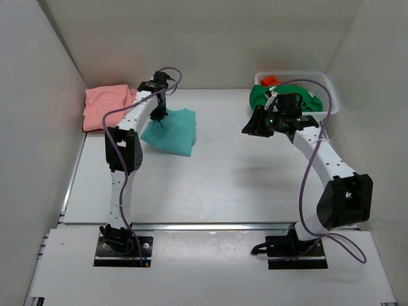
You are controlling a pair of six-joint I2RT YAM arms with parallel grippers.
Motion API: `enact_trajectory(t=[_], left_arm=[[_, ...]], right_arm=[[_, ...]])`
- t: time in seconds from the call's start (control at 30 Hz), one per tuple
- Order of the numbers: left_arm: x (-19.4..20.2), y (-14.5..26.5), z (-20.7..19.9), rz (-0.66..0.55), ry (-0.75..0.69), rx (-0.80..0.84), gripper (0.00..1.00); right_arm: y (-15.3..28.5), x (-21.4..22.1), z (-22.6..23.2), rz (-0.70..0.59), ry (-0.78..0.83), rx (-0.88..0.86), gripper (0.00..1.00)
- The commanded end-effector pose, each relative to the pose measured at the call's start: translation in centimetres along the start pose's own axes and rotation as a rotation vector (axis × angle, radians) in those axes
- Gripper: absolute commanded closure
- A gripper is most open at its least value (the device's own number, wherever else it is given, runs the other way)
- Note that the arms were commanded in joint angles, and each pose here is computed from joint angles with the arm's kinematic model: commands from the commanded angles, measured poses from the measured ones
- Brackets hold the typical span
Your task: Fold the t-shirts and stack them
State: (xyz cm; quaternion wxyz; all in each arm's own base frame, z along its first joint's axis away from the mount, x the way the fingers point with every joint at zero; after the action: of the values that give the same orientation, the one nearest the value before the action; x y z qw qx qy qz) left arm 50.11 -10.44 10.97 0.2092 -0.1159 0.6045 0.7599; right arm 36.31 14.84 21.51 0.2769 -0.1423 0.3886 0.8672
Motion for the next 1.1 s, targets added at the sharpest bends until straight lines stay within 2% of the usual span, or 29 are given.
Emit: enact_trajectory(t=[0.0,0.13,0.33,0.43,0.57,0.73,0.77,0.87,1.07], left_arm=[[-3.0,2.4,5.6,-0.094,0.003,-0.142,1.00],[-6.0,3.4,7.6,-0.199,-0.026,-0.172,1.00],[-9.3,3.5,10.1,-0.328,-0.110,-0.304,1.00],[-10.2,2.7,11.6,-0.351,-0.056,-0.288,1.00],[-9.7,2.0,16.2,-0.332,0.029,-0.323,1.00],[-9.7,4.3,20.1,-0.381,0.079,-0.330,1.00],[-9.4,5.1,22.7,-0.390,0.104,-0.353,1.00],[-9.4,7.1,25.4,-0.432,0.150,-0.373,1.00],[-9.0,7.8,29.7,-0.482,0.236,-0.359,1.00]], right_arm=[[2.1,0.4,2.6,-0.013,0.056,-0.039,0.69],[2.9,2.1,3.1,-0.007,0.035,-0.059,0.69],[2.0,4.5,4.0,0.099,0.023,-0.062,0.71],[1.7,4.7,3.9,0.141,0.027,-0.053,0.72],[0.7,5.3,3.8,0.197,0.019,-0.033,0.73],[-0.5,5.2,4.5,0.231,0.021,-0.036,0.74],[-1.0,5.2,4.4,0.243,0.014,-0.030,0.74],[-2.3,5.5,5.0,0.278,0.025,-0.033,0.75],[-4.1,5.2,6.7,0.319,0.038,-0.049,0.75]])
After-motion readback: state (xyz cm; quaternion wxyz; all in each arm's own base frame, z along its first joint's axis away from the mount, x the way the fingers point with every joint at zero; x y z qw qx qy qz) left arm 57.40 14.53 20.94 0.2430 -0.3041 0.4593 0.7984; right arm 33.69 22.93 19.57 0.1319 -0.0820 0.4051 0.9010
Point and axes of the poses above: each gripper's point midway between its finger pads, its own y axis back along the fingers, its own z axis along the line the jaws close on, x = y × z, the point moved 2 cm from there along y, back along the fingers, and after that the axes turned 12 degrees about -y, right-handed, at the moved point
